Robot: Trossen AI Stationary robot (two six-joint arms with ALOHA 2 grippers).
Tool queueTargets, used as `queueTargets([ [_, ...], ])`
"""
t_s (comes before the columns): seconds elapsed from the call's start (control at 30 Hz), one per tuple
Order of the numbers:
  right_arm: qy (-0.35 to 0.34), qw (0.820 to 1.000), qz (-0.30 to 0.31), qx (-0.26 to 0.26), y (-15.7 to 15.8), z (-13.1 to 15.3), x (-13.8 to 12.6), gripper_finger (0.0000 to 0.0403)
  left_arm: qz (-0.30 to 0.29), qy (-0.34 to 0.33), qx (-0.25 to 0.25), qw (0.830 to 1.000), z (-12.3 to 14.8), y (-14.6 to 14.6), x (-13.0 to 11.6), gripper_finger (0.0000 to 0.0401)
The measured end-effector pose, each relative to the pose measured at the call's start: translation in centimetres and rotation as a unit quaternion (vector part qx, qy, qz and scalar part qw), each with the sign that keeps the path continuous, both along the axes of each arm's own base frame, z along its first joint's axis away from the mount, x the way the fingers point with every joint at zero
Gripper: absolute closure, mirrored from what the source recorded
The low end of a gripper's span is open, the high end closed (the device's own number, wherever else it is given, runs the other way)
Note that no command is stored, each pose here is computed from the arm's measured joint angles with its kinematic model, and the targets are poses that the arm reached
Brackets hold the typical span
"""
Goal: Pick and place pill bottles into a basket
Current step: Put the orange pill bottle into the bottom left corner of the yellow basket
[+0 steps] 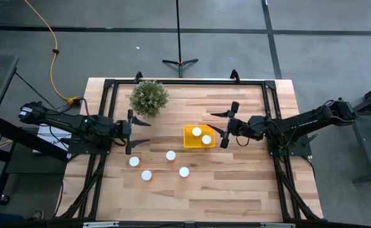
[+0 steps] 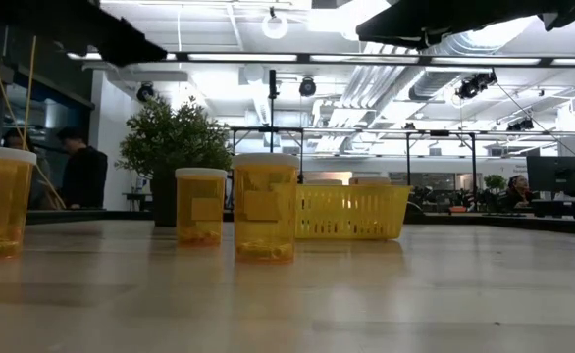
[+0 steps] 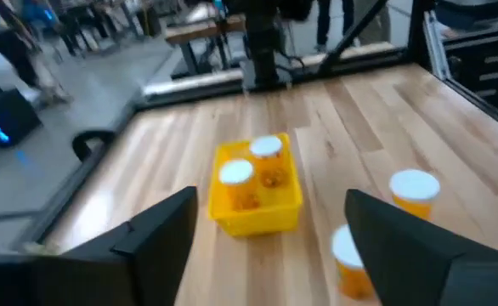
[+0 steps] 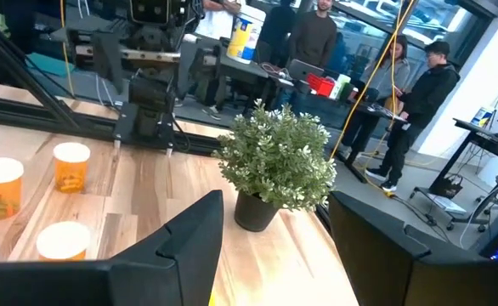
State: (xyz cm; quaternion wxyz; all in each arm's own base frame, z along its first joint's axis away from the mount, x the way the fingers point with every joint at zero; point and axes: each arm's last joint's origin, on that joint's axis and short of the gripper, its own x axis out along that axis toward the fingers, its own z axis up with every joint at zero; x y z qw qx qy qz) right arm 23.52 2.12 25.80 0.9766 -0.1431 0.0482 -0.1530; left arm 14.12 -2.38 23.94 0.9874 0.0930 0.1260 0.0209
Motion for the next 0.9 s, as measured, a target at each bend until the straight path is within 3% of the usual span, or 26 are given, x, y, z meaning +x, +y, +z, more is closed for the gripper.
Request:
queueTargets([
  [0.13,0.001,1.0,0.0,0.0,0.0,0.0,0.0,0.0198,-0.022,0.046,-0.032,0.998,-1.0,-0.3,0.4,0.0017],
  [0.3,0.014,1.0,0.0,-0.001,0.0,-0.3,0.0,0.0197,0.004,0.126,-0.081,0.989,-0.6,-0.3,0.5,0.0005],
  [0.57,0.021,1.0,-0.002,-0.002,0.0,-0.4,0.0,0.0197,0.011,0.279,-0.194,0.941,-0.6,-1.2,1.4,0.0004],
  [0.77,0.024,0.999,-0.024,-0.013,-0.1,-0.4,-0.1,0.0197,0.035,0.396,-0.19,0.898,-1.4,-2.6,2.0,0.0004],
  [0.9,0.024,0.999,-0.026,-0.014,-0.2,-0.4,-0.1,0.0197,0.051,0.427,-0.183,0.884,-1.0,-3.5,2.9,0.0004],
])
